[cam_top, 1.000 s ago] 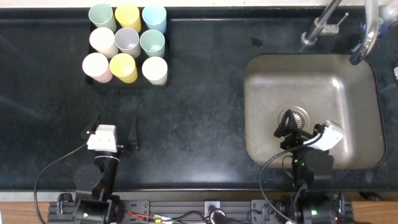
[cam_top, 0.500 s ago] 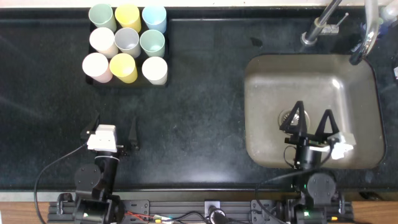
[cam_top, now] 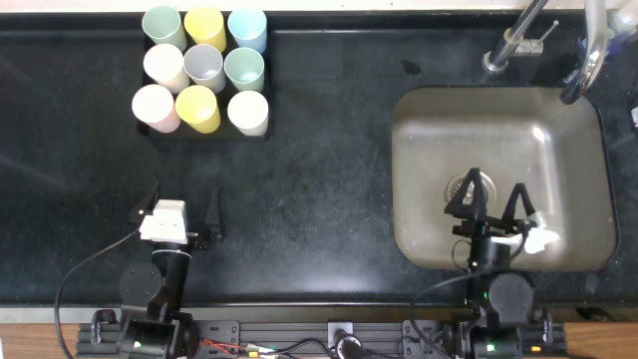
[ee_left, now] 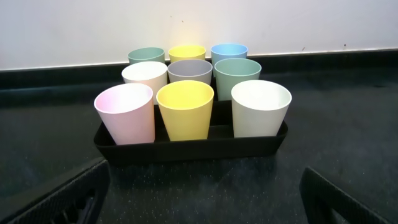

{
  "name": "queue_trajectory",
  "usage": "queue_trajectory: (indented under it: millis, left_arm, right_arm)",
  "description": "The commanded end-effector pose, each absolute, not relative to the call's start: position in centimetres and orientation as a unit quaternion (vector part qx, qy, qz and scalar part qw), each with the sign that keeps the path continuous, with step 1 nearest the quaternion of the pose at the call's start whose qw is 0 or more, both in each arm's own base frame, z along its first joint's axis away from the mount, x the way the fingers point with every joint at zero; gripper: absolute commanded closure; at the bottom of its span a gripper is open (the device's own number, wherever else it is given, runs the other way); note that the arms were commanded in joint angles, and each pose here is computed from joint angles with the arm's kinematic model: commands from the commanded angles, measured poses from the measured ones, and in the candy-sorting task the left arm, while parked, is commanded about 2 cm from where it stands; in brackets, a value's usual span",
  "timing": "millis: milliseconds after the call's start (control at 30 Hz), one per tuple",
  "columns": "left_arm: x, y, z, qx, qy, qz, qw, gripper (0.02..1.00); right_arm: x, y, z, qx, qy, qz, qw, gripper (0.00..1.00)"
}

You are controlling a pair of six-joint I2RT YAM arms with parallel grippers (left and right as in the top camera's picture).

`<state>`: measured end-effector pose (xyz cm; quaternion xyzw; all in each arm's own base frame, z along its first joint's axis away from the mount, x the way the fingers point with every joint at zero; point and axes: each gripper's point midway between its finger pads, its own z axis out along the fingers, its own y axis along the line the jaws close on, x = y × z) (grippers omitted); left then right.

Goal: Store Cups

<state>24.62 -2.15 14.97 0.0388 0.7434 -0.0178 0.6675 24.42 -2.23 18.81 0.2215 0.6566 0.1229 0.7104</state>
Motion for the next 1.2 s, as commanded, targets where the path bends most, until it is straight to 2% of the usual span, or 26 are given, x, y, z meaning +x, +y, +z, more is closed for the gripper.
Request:
queue_trajectory:
  millis: [33,667,733,933,1133,1200]
  left_arm:
    - [24.6,-2.3,14.9,0.046,0.744,-0.017,0.666,0.020]
    - [24.6,-2.3,14.9,0.046,0.744,-0.017,0.666,0.020]
    - [24.6,-2.3,14.9,0.046,0.744,-0.017,0.666,0.018]
    - [24.6,-2.3,14.9,0.046,0.744,-0.017,0.666,0.018]
    - [24.6,-2.3,14.9,0.046,0.744,-0.017,0.666,0.018]
    - [24.6,-2.3,14.9,0.046,0.744,-0.017,0.666,0.018]
  right_arm:
    - [24.5,-2.1,17.8,0.222,0.666,0.121,0.702,0.003]
    - [24.5,-2.1,17.7,0.221,0.667,0.120,0.701,0.007]
    - [24.4,-2.4,17.7,0.218,0.669,0.105,0.703,0.005]
    - [24.5,-2.0,17.7,0.150,0.688,0.051,0.709,0.003]
    - [24.6,1.4,17.2,-0.028,0.711,0.013,0.703,0.003]
    - [24.6,1.5,17.2,-0.038,0.711,0.007,0.702,0.003]
